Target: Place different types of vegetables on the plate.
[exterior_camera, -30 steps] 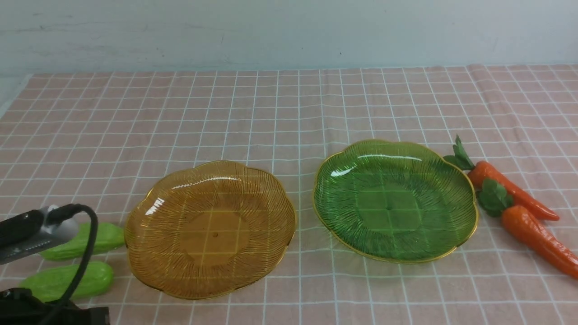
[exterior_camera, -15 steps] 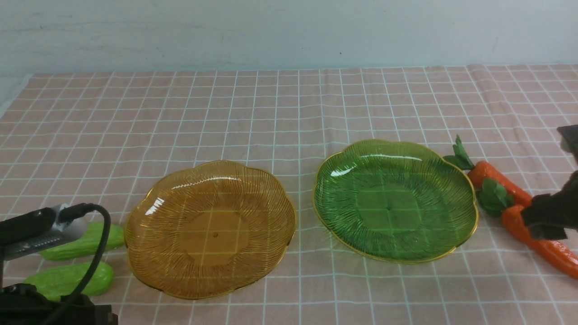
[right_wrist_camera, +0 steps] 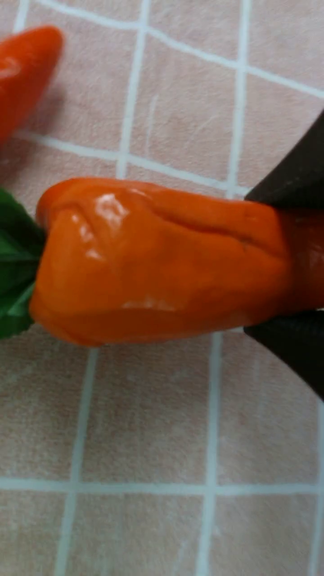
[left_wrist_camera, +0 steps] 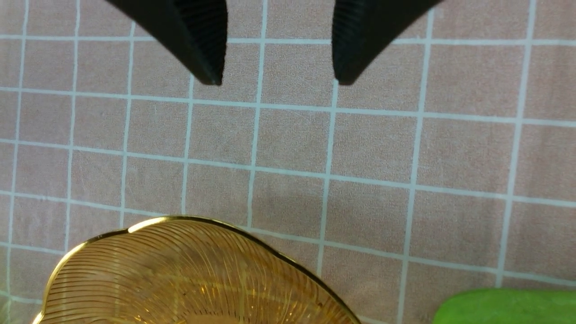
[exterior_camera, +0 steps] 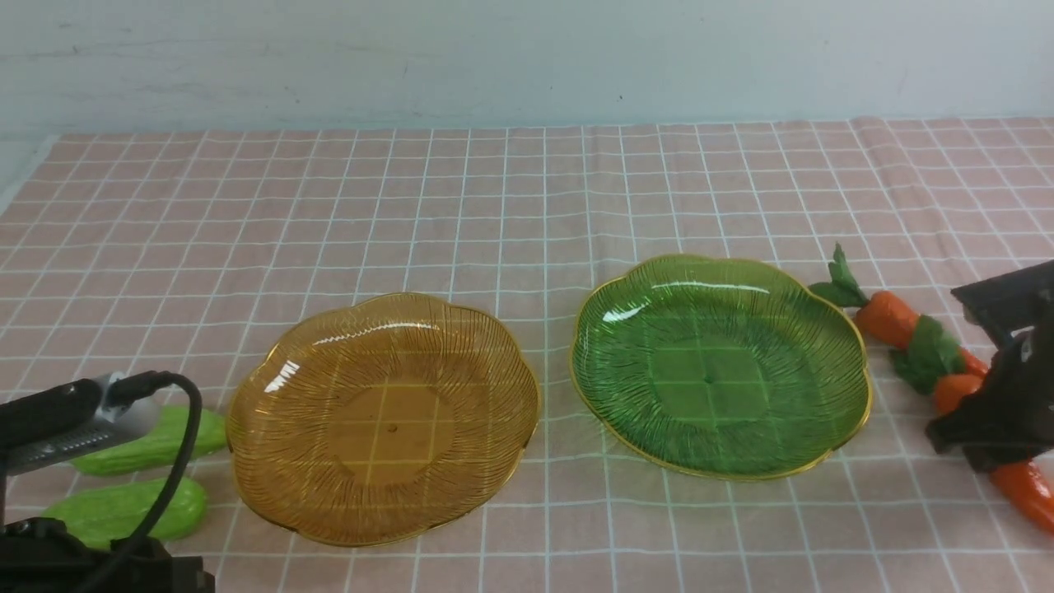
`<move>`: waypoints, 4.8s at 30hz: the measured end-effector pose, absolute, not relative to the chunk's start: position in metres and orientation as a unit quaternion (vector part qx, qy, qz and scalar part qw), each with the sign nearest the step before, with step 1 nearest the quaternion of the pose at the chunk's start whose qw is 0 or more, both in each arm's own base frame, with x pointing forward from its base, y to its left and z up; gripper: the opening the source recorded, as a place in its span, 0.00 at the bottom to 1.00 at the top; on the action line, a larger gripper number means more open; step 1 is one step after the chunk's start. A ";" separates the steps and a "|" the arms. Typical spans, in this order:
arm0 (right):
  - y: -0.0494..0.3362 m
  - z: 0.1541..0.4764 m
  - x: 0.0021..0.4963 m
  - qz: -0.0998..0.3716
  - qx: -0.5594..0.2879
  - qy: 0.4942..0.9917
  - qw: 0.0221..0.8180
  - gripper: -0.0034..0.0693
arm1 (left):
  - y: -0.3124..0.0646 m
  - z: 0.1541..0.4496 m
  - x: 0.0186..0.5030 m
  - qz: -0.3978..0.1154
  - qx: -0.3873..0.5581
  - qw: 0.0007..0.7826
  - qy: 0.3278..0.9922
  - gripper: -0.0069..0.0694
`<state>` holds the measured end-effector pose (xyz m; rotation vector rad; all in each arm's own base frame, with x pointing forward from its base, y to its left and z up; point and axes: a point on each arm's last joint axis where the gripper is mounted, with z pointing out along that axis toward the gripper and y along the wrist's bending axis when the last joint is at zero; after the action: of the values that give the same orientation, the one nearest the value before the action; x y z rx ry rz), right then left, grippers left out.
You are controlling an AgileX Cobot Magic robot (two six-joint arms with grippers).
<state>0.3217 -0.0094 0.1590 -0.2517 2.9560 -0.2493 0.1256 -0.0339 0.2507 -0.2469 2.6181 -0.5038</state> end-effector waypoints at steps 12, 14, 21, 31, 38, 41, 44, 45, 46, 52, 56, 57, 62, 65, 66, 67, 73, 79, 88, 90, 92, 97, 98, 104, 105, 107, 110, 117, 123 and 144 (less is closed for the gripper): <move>0.074 0.239 0.351 0.130 -0.103 0.958 0.232 0.40 | -0.035 0.249 0.121 -0.183 -0.085 0.204 0.958 0.49; 0.087 0.224 0.360 0.126 -0.119 0.954 0.243 0.49 | -0.035 0.249 0.121 -0.183 -0.085 0.204 0.958 0.49; 0.077 0.218 0.379 0.088 -0.136 0.955 0.247 0.98 | -0.035 0.248 0.120 -0.183 -0.084 0.198 0.959 0.49; 0.005 0.188 0.416 -0.078 -0.186 0.949 0.241 0.96 | -0.035 0.248 0.120 -0.183 -0.084 0.196 0.960 0.49; -0.002 0.143 0.429 -0.128 -0.248 0.938 0.205 0.71 | -0.035 0.248 0.120 -0.183 -0.084 0.196 0.960 0.49; -0.003 0.146 0.429 -0.126 -0.235 0.945 0.188 0.48 | -0.035 0.248 0.120 -0.183 -0.084 0.196 0.960 0.49; -0.001 0.165 0.430 -0.107 -0.199 0.961 0.158 0.48 | -0.035 0.248 0.120 -0.183 -0.084 0.196 0.960 0.49; 0.003 0.179 0.428 -0.090 -0.182 0.968 0.147 0.48 | -0.035 0.248 0.120 -0.183 -0.084 0.196 0.960 0.49; 0.008 0.197 0.426 -0.064 -0.161 0.975 0.142 0.48 | -0.035 0.248 0.120 -0.183 -0.084 0.196 0.960 0.49; 0.066 0.248 0.413 0.143 -0.129 0.972 0.133 0.48 | -0.033 0.248 0.121 -0.169 -0.079 0.206 0.961 0.49; 0.109 0.228 0.412 0.163 -0.171 0.965 0.113 0.48 | -0.028 0.248 0.125 -0.146 -0.081 0.231 0.959 0.49; 0.115 0.223 0.412 0.157 -0.179 0.965 0.111 0.48 | -0.026 0.249 0.127 -0.139 -0.085 0.239 0.957 0.51; 0.121 0.211 0.414 0.109 -0.195 0.969 0.105 0.79 | -0.019 0.246 0.134 -0.099 -0.102 0.247 0.959 0.62; 0.117 0.215 0.411 0.090 -0.183 0.976 0.078 0.97 | -0.017 0.239 0.144 -0.085 -0.123 0.234 0.961 0.73; 0.116 0.218 0.412 0.086 -0.179 0.977 0.080 0.98 | -0.015 0.236 0.147 -0.075 -0.127 0.229 0.962 0.75; 0.116 0.222 0.414 0.082 -0.174 0.978 0.086 0.99 | -0.013 0.233 0.152 -0.065 -0.131 0.227 0.963 0.77; 0.114 0.241 0.411 0.080 -0.157 0.979 0.106 0.98 | -0.001 0.215 0.182 0.022 -0.081 0.251 0.964 0.79; 0.114 0.242 0.410 0.080 -0.156 0.979 0.106 0.90 | 0.000 0.199 0.204 0.047 -0.024 0.260 0.964 0.79; 0.114 0.242 0.410 0.078 -0.156 0.979 0.105 0.85 | 0.002 0.192 0.242 0.081 0.002 0.198 0.977 0.85; 0.114 0.242 0.410 0.078 -0.156 0.979 0.105 0.85 | 0.002 0.186 0.247 0.083 0.004 0.178 0.981 0.91; 0.114 0.242 0.410 0.078 -0.156 0.979 0.105 0.84 | 0.002 0.186 0.252 0.090 0.031 0.166 0.981 0.96; 0.114 0.242 0.410 0.078 -0.156 0.979 0.105 0.84 | -0.002 0.183 0.257 0.111 0.171 0.147 0.968 0.97; 0.114 0.242 0.410 0.078 -0.156 0.979 0.105 0.84 | -0.003 0.182 0.259 0.113 0.190 0.144 0.965 0.96; 0.114 0.242 0.410 0.078 -0.156 0.979 0.105 0.84 | -0.005 0.174 0.268 0.112 0.216 0.137 0.960 0.85; 0.114 0.242 0.410 0.078 -0.156 0.979 0.105 0.84 | -0.006 0.173 0.269 0.112 0.216 0.138 0.960 0.84; 0.114 0.242 0.410 0.078 -0.156 0.979 0.105 0.84 | -0.006 0.171 0.271 0.111 0.217 0.138 0.960 0.80; 0.114 0.242 0.410 0.078 -0.156 0.979 0.105 0.84 | -0.007 0.171 0.272 0.108 0.211 0.139 0.962 0.72; 0.114 0.242 0.410 0.078 -0.156 0.979 0.105 0.84 | -0.009 0.171 0.275 0.105 0.195 0.133 0.966 0.35; 0.114 0.242 0.410 0.078 -0.156 0.979 0.105 0.84 | -0.005 0.183 0.278 0.118 0.179 0.076 0.974 0.16; 0.114 0.242 0.410 0.080 -0.156 0.979 0.105 0.84 | -0.002 0.223 0.280 0.112 0.091 -0.002 0.990 0.90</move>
<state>0.4102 0.1142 0.2416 -0.4588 2.8851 0.2355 0.2800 -0.0021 0.2228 0.2858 3.1127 0.3514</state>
